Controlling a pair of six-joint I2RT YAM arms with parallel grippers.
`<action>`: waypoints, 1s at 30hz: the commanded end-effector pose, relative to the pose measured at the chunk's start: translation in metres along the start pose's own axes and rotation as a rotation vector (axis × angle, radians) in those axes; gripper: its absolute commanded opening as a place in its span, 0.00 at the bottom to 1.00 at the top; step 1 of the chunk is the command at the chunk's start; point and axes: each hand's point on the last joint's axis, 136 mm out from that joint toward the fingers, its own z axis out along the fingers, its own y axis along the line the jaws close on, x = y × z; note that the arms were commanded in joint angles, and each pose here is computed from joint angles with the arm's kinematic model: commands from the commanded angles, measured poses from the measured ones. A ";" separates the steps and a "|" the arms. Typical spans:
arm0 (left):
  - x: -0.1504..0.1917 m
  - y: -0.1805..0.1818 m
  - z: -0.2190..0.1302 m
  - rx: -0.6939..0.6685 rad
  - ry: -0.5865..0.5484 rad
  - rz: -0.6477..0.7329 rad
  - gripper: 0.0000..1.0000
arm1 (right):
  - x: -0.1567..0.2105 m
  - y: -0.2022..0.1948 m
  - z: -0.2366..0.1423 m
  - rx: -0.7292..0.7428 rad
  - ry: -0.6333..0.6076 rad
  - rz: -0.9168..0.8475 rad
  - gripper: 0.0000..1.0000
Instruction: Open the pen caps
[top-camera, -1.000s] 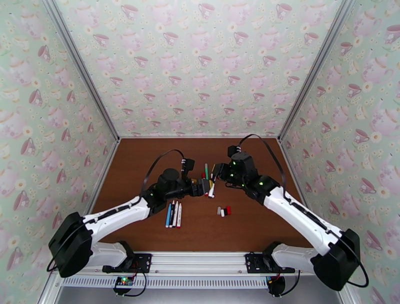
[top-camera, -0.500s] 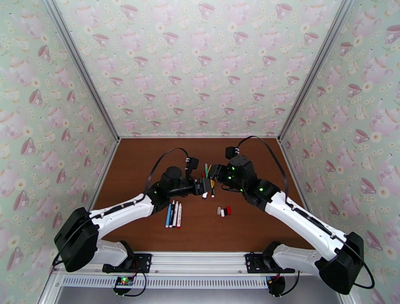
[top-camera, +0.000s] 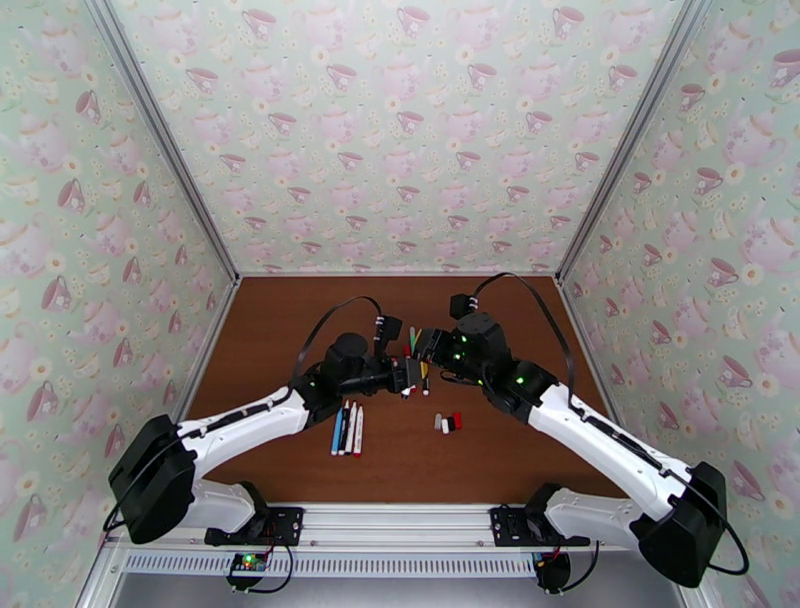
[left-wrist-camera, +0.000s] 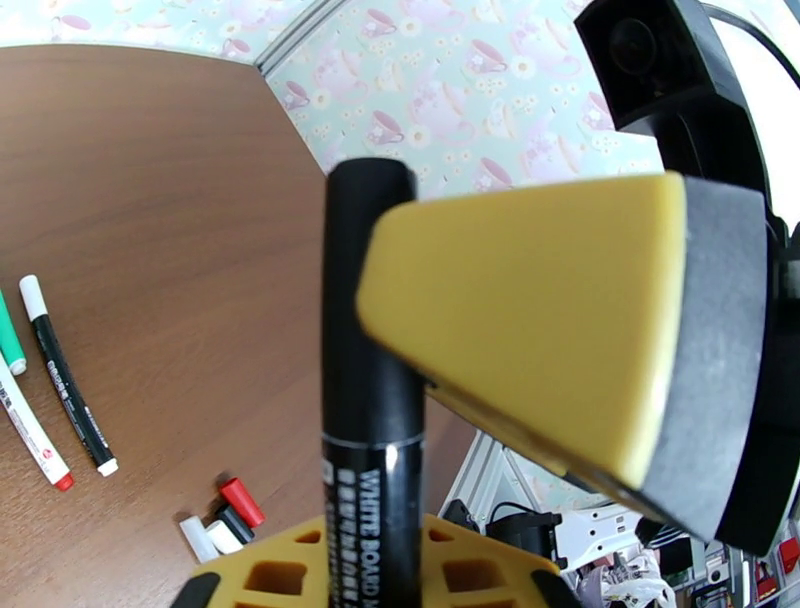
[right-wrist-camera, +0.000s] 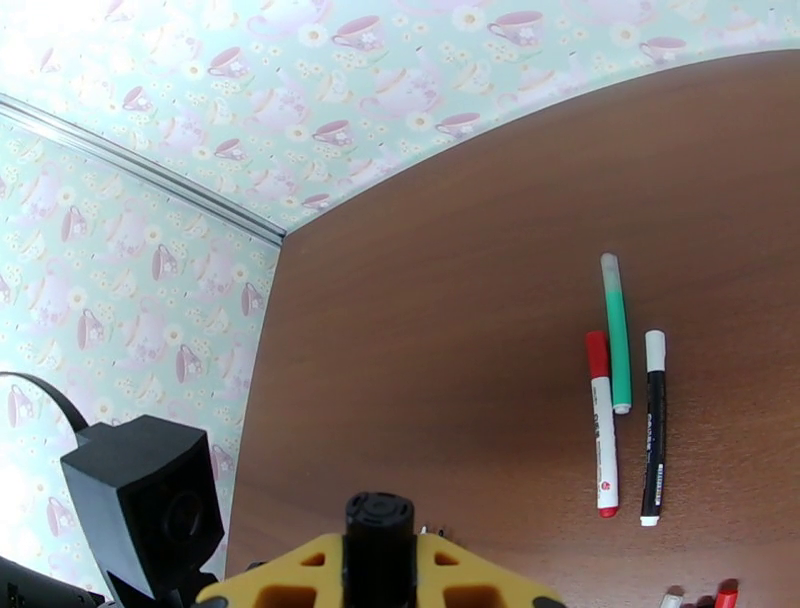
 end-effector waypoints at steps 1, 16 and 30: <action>-0.005 -0.009 -0.003 0.009 -0.010 0.068 0.12 | 0.001 -0.003 -0.001 0.009 -0.019 0.012 0.19; 0.034 -0.035 -0.026 0.168 0.138 0.149 0.01 | 0.003 0.014 -0.032 -0.274 0.125 0.023 0.47; 0.035 -0.049 -0.024 0.219 0.144 0.151 0.00 | 0.021 0.026 -0.040 -0.359 0.224 -0.004 0.47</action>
